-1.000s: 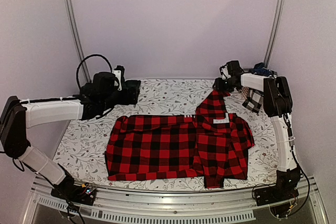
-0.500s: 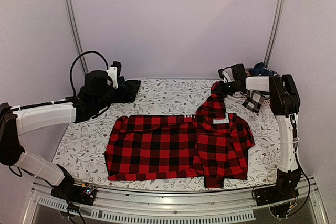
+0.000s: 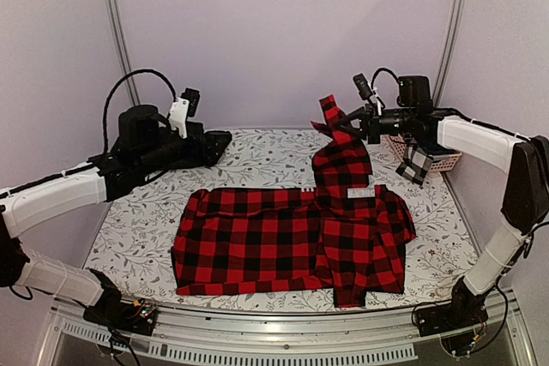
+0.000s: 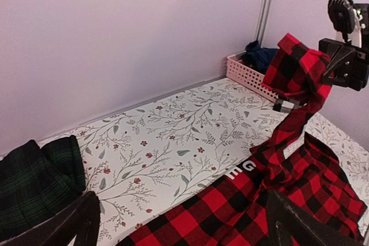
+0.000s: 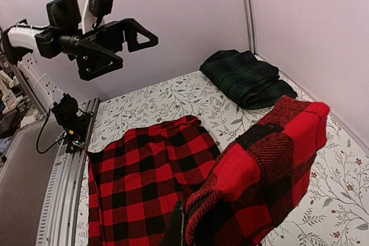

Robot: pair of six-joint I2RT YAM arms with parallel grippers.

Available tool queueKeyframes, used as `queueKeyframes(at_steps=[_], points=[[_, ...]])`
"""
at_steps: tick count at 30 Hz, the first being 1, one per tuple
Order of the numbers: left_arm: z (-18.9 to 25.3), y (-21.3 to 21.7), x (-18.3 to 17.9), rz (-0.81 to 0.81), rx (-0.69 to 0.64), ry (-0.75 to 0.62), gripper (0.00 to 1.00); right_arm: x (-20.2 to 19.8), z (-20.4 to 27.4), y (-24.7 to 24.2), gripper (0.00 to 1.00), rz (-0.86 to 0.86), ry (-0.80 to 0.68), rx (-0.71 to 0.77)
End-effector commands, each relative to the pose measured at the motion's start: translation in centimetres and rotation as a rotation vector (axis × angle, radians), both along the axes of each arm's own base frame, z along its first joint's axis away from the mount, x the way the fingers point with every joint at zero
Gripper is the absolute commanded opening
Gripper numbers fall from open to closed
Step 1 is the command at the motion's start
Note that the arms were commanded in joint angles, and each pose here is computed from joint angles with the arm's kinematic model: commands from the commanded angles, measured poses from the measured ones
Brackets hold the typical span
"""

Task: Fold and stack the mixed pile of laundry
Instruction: Fold the flattened T-shirt at the center of the board.

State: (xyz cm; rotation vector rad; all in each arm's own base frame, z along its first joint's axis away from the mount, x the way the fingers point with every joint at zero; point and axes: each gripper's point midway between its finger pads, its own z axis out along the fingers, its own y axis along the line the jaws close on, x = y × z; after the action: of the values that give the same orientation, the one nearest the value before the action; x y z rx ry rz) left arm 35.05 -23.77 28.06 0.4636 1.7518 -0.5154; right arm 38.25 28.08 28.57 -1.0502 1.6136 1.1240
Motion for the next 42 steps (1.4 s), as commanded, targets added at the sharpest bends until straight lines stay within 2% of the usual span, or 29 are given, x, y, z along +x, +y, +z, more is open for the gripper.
queueKeyframes(at_steps=[1, 7, 12, 16, 21, 26, 30, 33, 35, 37, 41, 42], points=[[-0.7, -4.6, -4.1, -0.263, 0.048, 0.001, 1.0, -7.8, -2.0, 3.1, 0.0, 0.17, -0.126, -0.084], [-5.2, -9.1, -9.0, -0.467, 0.18, -0.086, 1.0, -15.3, -2.1, 4.3, 0.0, 0.257, -0.185, -0.053], [-4.9, -10.9, -11.4, -0.62, 0.13, -0.221, 1.0, -18.9, -0.8, 4.2, 0.0, 0.306, -0.231, -0.037], [-4.1, -13.2, -13.2, -0.754, 0.088, -0.27, 1.0, -20.3, 0.1, 4.1, 0.02, 0.328, -0.268, -0.03], [-3.5, -16.1, -14.3, -0.845, 0.06, -0.293, 1.0, -20.9, 0.2, 4.4, 0.0, 0.333, -0.285, -0.043], [-3.9, -18.6, -14.7, -0.866, 0.104, -0.32, 1.0, -22.1, 0.5, 4.8, 0.01, 0.367, -0.294, -0.04], [-3.1, -19.6, -15.5, -0.896, 0.085, -0.354, 1.0, -22.6, 0.5, 4.7, 0.01, 0.376, -0.301, -0.046], [-2.1, -20.0, -16.0, -0.918, 0.056, -0.38, 0.95, -23.1, 0.6, 4.8, 0.0, 0.387, -0.303, -0.044], [-1.6, -20.0, -16.2, -0.927, 0.049, -0.39, 0.88, -23.3, 0.5, 4.8, 0.0, 0.393, -0.304, -0.047], [-1.0, -19.8, -16.6, -0.939, 0.046, -0.401, 0.74, -23.4, 0.3, 4.8, 0.0, 0.393, -0.3, -0.053], [-0.2, -19.3, -17.6, -0.975, 0.048, -0.4, 0.31, -23.5, 0.0, 4.8, 0.02, 0.396, -0.298, -0.057], [0.1, -19.4, -17.7, -0.981, 0.05, -0.399, 0.12, -23.5, -0.1, 4.8, 0.02, 0.397, -0.298, -0.056]])
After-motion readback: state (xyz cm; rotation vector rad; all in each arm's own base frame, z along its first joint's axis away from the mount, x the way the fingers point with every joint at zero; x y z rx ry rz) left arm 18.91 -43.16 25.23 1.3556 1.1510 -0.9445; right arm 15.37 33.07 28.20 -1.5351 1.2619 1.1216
